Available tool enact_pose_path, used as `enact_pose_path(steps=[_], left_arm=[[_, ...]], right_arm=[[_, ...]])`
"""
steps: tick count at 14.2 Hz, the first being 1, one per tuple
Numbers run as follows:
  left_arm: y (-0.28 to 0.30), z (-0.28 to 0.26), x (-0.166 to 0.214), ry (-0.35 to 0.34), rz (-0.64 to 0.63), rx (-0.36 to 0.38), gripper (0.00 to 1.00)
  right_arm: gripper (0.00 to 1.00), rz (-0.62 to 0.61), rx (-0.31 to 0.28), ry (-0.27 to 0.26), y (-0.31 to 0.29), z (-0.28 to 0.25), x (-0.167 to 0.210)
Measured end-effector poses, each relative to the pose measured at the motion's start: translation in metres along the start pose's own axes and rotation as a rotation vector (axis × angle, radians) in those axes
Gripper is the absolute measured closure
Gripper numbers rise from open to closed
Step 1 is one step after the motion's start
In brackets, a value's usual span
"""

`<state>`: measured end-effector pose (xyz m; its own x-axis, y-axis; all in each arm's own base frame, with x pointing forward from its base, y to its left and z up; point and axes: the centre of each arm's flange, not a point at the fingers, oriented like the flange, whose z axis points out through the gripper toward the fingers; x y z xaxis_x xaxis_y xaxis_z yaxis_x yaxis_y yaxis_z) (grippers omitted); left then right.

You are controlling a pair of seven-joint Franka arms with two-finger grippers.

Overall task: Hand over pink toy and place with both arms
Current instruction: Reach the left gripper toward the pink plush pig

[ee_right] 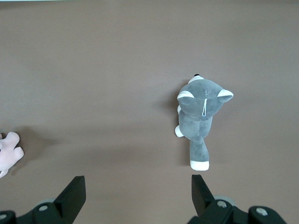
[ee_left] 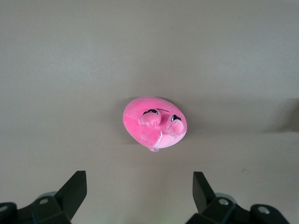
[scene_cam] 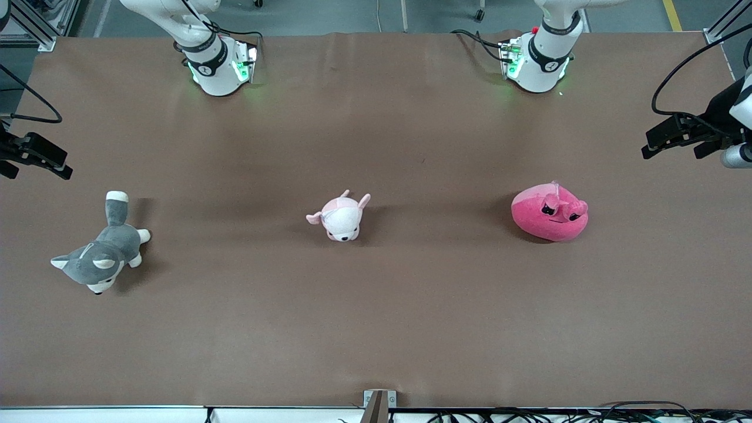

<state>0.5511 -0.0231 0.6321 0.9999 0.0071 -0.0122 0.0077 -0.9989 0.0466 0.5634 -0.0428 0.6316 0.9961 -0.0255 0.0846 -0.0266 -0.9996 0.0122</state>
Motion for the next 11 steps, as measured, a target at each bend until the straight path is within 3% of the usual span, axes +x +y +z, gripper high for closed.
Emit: enact_pose_path(steps=[9,11], left_arm=[[-0.0052,-0.0024,0.0037,0.030,-0.010,-0.001,0.00],[-0.0078,0.0035,0.0058,0.018,-0.018,-0.002,0.00]], right_arm=[[0.00,-0.001,0.001,-0.007,-0.0009,0.0041,0.0016],[0.00,-0.002,0.023,-0.006,-0.0045,0.0049,0.0023]])
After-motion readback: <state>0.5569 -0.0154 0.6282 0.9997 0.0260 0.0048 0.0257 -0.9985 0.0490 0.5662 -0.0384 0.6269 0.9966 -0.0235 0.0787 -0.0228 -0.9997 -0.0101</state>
